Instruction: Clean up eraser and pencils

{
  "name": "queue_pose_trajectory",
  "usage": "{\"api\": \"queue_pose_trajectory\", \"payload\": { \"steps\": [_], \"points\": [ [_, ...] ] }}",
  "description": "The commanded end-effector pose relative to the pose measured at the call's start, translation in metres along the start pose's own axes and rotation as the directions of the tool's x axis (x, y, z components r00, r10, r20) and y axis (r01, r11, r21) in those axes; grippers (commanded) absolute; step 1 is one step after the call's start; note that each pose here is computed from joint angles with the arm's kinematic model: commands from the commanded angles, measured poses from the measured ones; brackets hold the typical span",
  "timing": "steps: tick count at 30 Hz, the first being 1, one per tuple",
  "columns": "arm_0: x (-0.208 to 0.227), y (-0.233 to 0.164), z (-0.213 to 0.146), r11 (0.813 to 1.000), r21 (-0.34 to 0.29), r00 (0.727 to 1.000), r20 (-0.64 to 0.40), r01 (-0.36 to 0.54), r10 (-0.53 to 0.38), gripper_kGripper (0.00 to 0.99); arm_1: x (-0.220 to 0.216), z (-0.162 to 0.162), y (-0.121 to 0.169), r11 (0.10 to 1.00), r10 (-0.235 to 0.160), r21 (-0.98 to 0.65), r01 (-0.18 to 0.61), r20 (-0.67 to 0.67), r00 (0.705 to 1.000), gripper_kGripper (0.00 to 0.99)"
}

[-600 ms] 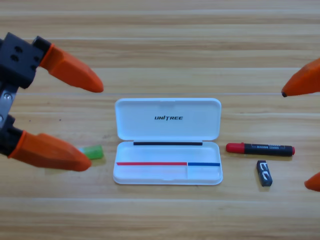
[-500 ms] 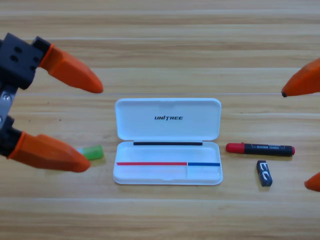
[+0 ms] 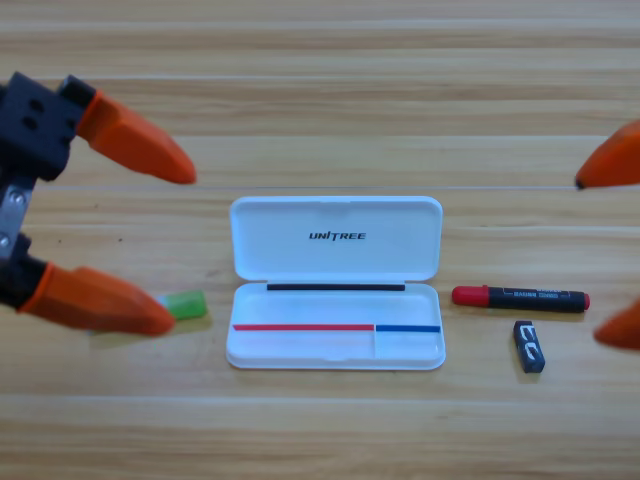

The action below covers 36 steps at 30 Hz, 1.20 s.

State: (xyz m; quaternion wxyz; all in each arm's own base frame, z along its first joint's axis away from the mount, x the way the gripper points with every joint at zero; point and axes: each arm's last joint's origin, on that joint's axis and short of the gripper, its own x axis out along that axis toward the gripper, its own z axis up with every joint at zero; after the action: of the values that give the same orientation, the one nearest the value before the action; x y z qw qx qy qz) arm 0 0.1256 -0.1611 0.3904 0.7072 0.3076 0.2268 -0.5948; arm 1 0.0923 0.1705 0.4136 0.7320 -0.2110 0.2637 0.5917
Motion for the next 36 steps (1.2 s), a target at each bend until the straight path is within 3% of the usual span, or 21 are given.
{"api": "queue_pose_trajectory", "payload": {
  "steps": [1, 5, 10, 15, 18, 23, 28, 32, 36],
  "points": [
    [0.007, 0.016, 0.015, 0.998, 0.035, 0.988, -0.139, -0.055, 0.06, 0.982, 0.012, -0.019, -0.017, 0.975, -0.131, 0.157, 0.156, -0.157, 0.979, 0.983],
    [-0.003, 0.033, 0.031, 0.985, 0.075, 0.965, -0.2, -0.155, 0.167, 0.982, 0.04, -0.016, -0.054, 0.89, -0.142, 0.376, 0.258, -0.309, 0.94, 0.976],
    [-0.009, 0.061, 0.04, 0.966, 0.094, 0.916, -0.305, -0.242, 0.26, 0.982, 0.105, -0.01, -0.092, 0.795, -0.077, 0.477, 0.376, -0.534, 0.842, 0.976],
    [-0.007, 0.08, 0.035, 0.942, 0.146, 0.847, -0.411, -0.303, 0.336, 0.982, 0.142, -0.025, -0.118, 0.68, -0.042, 0.56, 0.473, -0.615, 0.787, 0.989],
    [0.002, 0.092, 0.024, 0.945, 0.156, 0.816, -0.476, -0.287, 0.327, 0.982, 0.159, -0.034, -0.123, 0.66, -0.019, 0.565, 0.496, -0.647, 0.762, 0.99],
    [0.022, 0.111, 0.002, 0.96, 0.13, 0.777, -0.565, -0.248, 0.278, 0.979, 0.171, -0.051, -0.137, 0.55, -0.054, 0.58, 0.601, -0.694, 0.718, 0.99],
    [0.052, 0.128, -0.018, 0.978, 0.083, 0.745, -0.636, -0.19, 0.199, 0.973, 0.182, -0.071, -0.144, 0.431, -0.062, 0.588, 0.685, -0.737, 0.672, 0.99],
    [0.084, 0.136, -0.035, 0.988, 0.035, 0.707, -0.695, -0.149, 0.131, 0.962, 0.192, -0.085, -0.149, 0.368, -0.064, 0.613, 0.699, -0.733, 0.677, 0.986],
    [0.113, 0.141, -0.053, 0.989, -0.016, 0.687, -0.721, -0.146, 0.09, 0.962, 0.202, -0.099, -0.151, 0.344, -0.071, 0.626, 0.7, -0.726, 0.684, 0.988]
  ]
}}
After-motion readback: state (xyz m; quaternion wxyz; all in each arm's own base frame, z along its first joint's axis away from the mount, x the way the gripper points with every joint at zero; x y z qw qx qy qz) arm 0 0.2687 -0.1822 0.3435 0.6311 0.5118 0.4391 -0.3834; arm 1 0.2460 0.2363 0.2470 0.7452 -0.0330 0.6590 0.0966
